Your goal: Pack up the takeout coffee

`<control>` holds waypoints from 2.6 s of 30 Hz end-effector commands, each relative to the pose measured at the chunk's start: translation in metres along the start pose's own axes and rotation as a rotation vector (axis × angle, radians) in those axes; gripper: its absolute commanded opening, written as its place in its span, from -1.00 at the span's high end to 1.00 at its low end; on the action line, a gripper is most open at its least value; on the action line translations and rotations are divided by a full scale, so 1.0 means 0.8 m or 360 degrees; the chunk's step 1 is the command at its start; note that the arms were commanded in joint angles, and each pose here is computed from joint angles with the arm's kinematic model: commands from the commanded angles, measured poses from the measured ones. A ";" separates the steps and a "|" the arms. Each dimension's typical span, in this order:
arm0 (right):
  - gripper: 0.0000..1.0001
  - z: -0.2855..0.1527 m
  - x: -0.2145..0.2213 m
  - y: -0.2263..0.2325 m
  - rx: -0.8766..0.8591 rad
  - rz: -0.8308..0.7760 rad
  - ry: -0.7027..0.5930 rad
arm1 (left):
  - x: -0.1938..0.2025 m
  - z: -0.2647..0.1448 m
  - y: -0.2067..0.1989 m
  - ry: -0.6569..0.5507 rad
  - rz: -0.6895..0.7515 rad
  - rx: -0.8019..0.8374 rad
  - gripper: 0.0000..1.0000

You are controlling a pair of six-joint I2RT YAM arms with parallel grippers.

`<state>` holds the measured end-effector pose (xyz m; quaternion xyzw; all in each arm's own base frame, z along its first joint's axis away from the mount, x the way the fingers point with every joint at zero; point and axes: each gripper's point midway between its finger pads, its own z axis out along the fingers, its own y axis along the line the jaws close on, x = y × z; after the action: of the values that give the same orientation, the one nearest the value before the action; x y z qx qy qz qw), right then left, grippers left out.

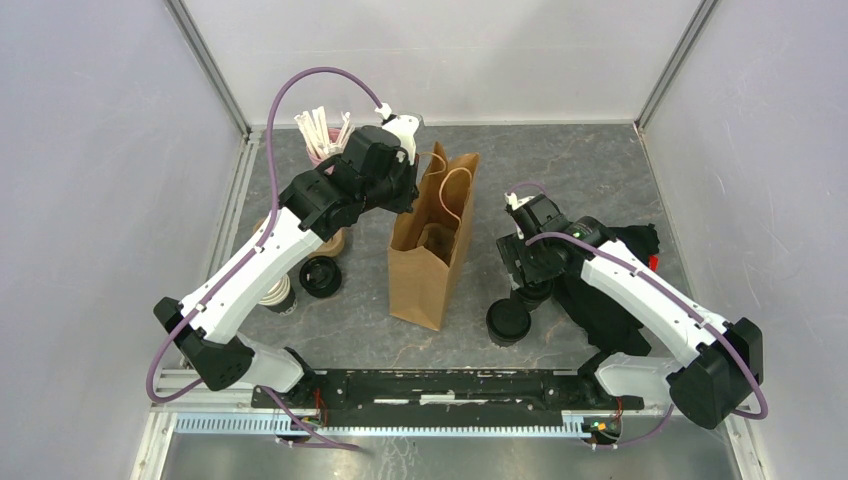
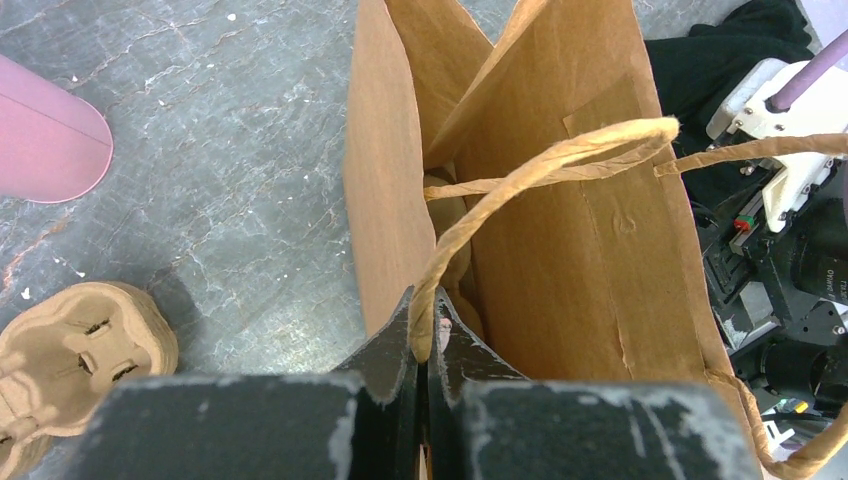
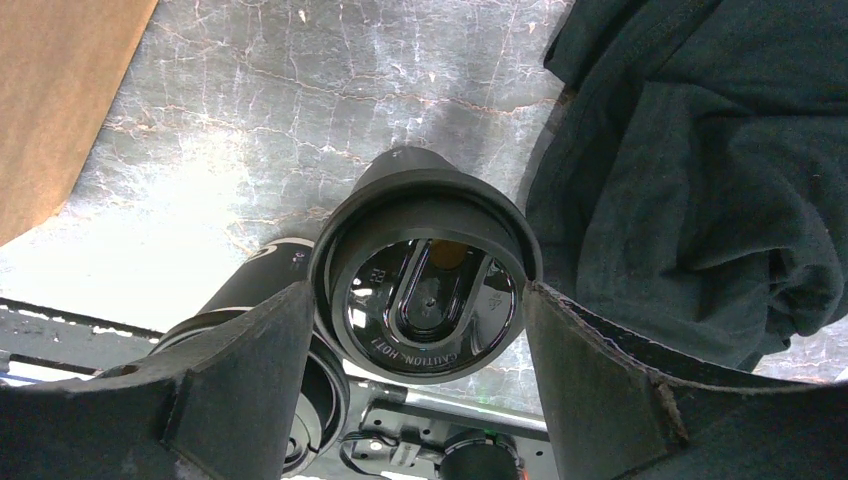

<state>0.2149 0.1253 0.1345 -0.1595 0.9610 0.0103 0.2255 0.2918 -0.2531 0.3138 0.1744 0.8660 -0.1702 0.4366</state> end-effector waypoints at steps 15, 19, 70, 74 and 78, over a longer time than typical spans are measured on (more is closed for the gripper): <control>-0.71 0.003 0.016 -0.009 0.0053 0.0020 0.0005 | -0.006 0.004 -0.009 -0.0003 -0.0061 0.0038 0.96; -0.71 0.012 0.024 -0.008 0.0044 0.0018 0.0031 | -0.007 0.004 -0.008 -0.0003 -0.0059 0.0034 0.96; -0.17 -0.063 -0.046 -0.003 -0.0088 -0.0005 -0.0427 | 0.047 -0.090 -0.006 0.0059 -0.1616 -0.0052 -0.91; -0.17 -0.061 -0.045 -0.004 -0.0082 -0.0057 -0.0403 | 0.019 -0.084 0.003 -0.0148 -0.1593 0.0017 -0.65; -0.17 -0.060 -0.047 -0.002 -0.0096 -0.0073 -0.0410 | 0.005 -0.077 0.034 -0.0314 -0.1416 -0.0070 -0.43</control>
<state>0.2220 0.1269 0.1895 -0.1738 0.9267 0.0488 0.3297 0.2260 -0.2156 0.3110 -0.2679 0.8523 -0.3361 0.2980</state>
